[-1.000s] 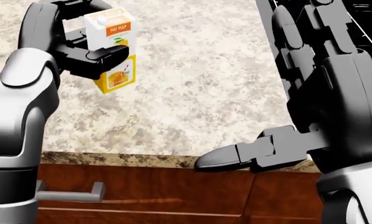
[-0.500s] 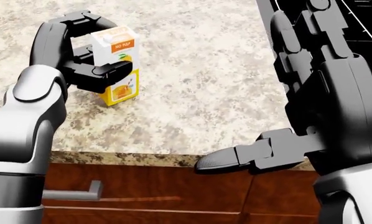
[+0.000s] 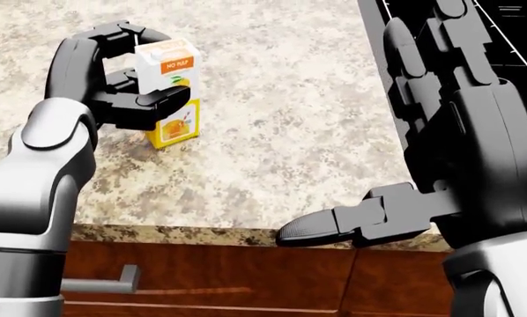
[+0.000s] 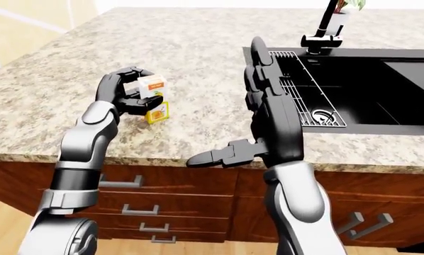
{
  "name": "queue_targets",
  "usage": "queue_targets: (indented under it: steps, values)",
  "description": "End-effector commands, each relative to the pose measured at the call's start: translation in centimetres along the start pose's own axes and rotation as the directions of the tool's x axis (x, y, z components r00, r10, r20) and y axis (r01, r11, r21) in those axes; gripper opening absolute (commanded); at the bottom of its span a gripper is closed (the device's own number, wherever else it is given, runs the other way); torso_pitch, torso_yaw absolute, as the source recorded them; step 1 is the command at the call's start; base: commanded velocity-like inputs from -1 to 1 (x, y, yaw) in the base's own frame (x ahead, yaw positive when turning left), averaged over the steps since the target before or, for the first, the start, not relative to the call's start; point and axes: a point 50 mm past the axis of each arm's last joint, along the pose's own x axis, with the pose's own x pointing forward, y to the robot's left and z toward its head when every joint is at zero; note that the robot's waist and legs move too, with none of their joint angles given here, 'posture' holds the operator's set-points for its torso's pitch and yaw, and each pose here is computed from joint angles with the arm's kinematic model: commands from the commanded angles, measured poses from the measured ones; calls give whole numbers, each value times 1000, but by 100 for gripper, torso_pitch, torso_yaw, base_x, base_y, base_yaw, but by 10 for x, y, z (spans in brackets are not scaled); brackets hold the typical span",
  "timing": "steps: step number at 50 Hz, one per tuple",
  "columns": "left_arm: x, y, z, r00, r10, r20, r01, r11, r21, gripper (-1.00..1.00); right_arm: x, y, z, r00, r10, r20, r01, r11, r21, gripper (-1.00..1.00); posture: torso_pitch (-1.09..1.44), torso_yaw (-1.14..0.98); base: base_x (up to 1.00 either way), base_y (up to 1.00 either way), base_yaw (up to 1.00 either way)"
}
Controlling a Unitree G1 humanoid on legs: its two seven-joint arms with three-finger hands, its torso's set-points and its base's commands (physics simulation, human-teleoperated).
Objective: Move the drinks to the dining counter.
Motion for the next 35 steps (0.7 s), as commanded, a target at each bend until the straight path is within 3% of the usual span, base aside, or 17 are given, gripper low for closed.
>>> queue_targets:
  steps: [1, 12, 14, 29, 31, 32, 35]
  values:
    - [-3, 2, 33, 990, 5, 141, -4, 1000, -7, -51, -1, 1, 11, 997, 2, 72, -1, 1000, -7, 100, 0, 0, 0, 0, 0]
    - [-4, 1, 34, 990, -1, 141, 1, 1000, -5, -24, -1, 0, 11, 997, 1, 73, 0, 1000, -6, 100, 0, 0, 0, 0, 0]
    - [-4, 1, 34, 990, -6, 140, 6, 1000, -3, -6, -1, 0, 11, 997, 1, 74, 0, 1000, -6, 100, 0, 0, 0, 0, 0]
    - [-10, 2, 44, 987, -11, 158, 11, 1000, 3, 9, 1, 0, 12, 997, 1, 75, 0, 1000, -8, 100, 0, 0, 0, 0, 0]
    - [-12, 2, 46, 987, -15, 162, 14, 1000, 4, 16, 1, 0, 13, 997, 2, 76, -1, 1000, -8, 100, 0, 0, 0, 0, 0]
    - [-14, 1, 47, 986, -17, 164, 17, 1000, 6, 37, 0, 0, 13, 997, 2, 76, -1, 1000, -8, 100, 0, 0, 0, 0, 0]
    - [-17, 1, 52, 985, -21, 173, 20, 1000, 11, 49, 0, -1, 13, 997, 1, 77, -1, 1000, -8, 100, 0, 0, 0, 0, 0]
